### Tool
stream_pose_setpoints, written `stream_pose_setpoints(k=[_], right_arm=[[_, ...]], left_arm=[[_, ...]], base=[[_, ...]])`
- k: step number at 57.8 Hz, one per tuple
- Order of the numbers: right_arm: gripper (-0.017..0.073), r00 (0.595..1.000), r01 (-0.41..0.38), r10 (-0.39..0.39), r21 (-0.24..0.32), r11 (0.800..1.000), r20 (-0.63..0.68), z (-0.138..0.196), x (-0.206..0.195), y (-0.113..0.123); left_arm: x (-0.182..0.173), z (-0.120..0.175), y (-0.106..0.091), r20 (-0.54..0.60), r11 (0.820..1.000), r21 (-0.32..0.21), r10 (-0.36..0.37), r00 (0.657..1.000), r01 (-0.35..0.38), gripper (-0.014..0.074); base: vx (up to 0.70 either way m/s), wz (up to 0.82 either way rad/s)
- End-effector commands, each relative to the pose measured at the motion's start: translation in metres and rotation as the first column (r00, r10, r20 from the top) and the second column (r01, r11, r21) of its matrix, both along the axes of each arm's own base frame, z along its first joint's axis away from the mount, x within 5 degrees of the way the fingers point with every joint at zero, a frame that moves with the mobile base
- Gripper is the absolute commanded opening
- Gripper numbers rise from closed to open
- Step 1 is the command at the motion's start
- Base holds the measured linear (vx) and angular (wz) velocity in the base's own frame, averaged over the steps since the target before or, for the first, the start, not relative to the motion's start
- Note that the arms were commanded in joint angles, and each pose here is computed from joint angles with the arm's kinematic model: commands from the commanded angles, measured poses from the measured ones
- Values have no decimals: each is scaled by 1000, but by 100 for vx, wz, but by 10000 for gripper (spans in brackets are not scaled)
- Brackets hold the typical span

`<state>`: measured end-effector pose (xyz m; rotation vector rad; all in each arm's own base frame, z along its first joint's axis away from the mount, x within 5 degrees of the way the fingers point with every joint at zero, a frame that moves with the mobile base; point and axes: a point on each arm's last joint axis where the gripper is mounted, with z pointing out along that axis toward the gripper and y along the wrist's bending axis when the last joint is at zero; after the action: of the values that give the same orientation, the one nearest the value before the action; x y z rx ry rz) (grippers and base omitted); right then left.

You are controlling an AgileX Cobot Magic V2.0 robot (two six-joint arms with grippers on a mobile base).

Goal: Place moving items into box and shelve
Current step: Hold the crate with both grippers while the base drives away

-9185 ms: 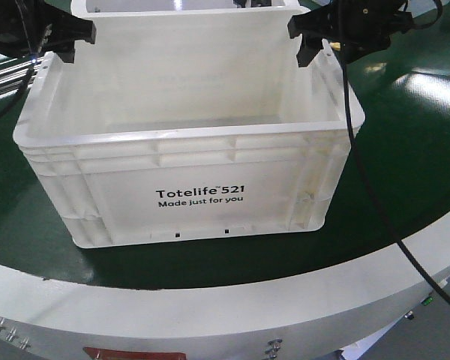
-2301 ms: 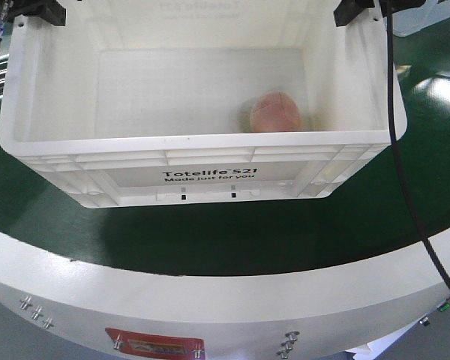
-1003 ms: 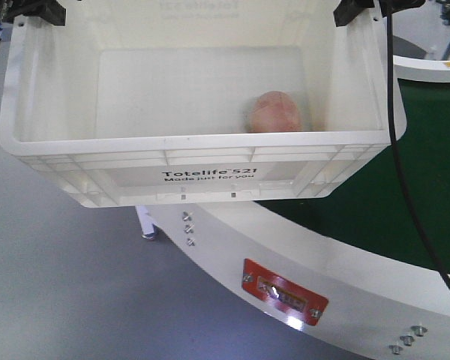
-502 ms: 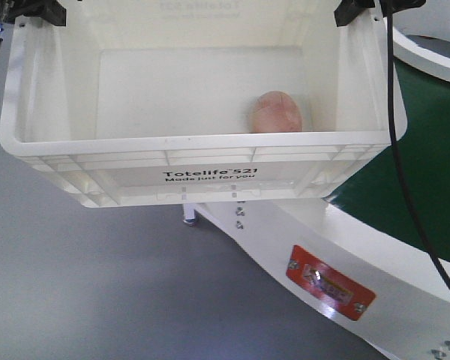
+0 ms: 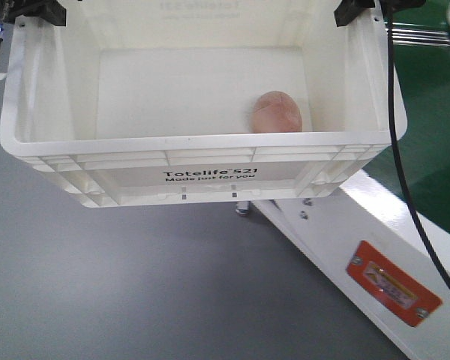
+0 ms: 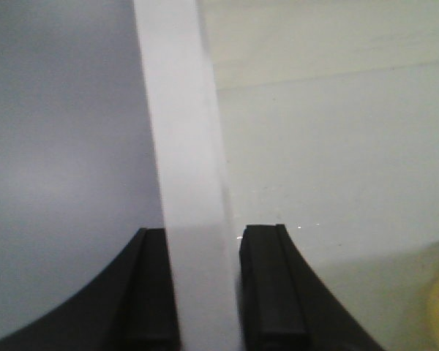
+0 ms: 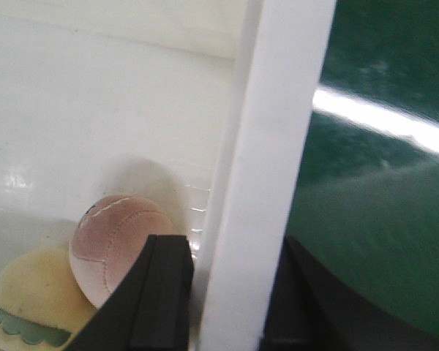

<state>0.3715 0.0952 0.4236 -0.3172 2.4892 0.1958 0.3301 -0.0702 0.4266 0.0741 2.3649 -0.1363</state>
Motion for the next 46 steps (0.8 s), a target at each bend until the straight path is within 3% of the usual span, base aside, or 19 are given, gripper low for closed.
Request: stream_pose_setpoints(k=[1, 46], right_arm=[[-5, 987, -25, 16, 56, 998, 158, 41, -21, -2], [-5, 987, -25, 16, 56, 998, 158, 41, -21, -2]], left_arm=[[-12, 39, -3, 222, 998, -51, -22, 975, 34, 0], [-12, 39, -3, 222, 998, -51, -22, 975, 34, 0]], base=[[-9, 50], [-3, 58]])
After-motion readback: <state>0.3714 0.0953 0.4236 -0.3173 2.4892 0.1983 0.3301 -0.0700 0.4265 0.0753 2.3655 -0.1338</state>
